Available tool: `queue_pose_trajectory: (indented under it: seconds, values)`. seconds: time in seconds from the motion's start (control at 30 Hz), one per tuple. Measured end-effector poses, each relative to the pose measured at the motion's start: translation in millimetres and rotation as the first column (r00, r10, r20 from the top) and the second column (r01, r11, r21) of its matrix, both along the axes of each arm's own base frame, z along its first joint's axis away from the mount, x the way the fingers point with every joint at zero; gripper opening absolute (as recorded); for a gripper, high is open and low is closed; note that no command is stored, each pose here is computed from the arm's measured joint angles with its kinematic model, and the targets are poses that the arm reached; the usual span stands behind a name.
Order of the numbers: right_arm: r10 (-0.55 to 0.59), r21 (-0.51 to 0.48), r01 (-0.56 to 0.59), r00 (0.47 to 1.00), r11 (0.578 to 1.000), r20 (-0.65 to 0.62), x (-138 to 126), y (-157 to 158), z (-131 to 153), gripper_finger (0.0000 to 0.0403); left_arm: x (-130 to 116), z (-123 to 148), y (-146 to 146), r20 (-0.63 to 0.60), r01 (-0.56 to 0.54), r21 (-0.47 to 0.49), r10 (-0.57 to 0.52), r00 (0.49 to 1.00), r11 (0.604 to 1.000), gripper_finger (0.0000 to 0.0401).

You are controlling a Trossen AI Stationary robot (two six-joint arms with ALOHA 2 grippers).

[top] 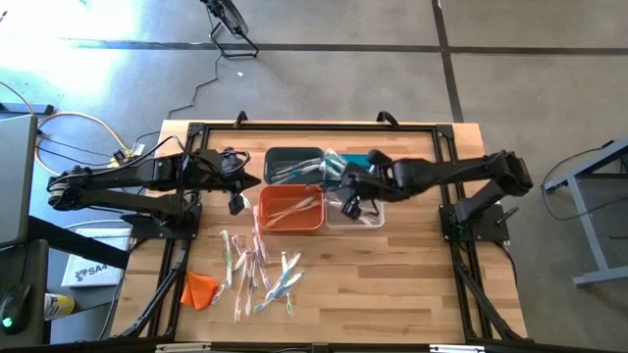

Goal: Pick & Place Toothbrushes
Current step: Put the green toothbrush into the right blue bin

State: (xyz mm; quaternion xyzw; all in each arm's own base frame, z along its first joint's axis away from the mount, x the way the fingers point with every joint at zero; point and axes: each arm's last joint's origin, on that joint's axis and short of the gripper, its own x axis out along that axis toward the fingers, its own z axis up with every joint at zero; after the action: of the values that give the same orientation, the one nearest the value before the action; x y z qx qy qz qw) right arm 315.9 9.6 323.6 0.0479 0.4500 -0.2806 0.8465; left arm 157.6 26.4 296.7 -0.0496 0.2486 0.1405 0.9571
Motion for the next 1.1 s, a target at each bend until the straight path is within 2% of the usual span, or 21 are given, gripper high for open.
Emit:
queue_pose_trajectory:
  seconds: [0.13, 0.23, 0.43, 0.63, 0.8, 1.1]
  values:
    - [0.034, 0.026, -0.031, 0.991, 0.999, -0.126, -7, -24, -4, 0.001, 1, 1, 0, 0.004, 0.018, 0.038, -0.018, 1.0, 0.999, 0.0]
    - [0.103, 0.078, -0.088, 0.973, 0.993, -0.207, -12, -45, -6, 0.001, 1, 3, 0, 0.01, 0.031, 0.068, -0.032, 0.999, 0.997, 0.0]
    - [0.237, 0.207, -0.191, 0.944, 0.959, -0.229, -20, -92, -11, 0.001, 4, 9, 3, 0.08, -0.037, 0.111, 0.028, 0.996, 0.993, 0.0]
    - [0.279, 0.281, -0.213, 0.934, 0.936, -0.224, -27, -130, -19, 0.001, 5, 15, 5, 0.135, -0.124, 0.146, 0.104, 0.985, 0.982, 0.0]
    - [0.341, 0.345, -0.247, 0.907, 0.906, -0.246, -23, -145, -36, 0.001, 5, 16, 6, 0.146, -0.152, 0.156, 0.13, 0.981, 0.976, 0.0]
    - [0.481, 0.432, -0.322, 0.811, 0.842, -0.333, -2, -154, -81, 0.001, 5, 16, 6, 0.148, -0.156, 0.149, 0.134, 0.98, 0.976, 0.0]
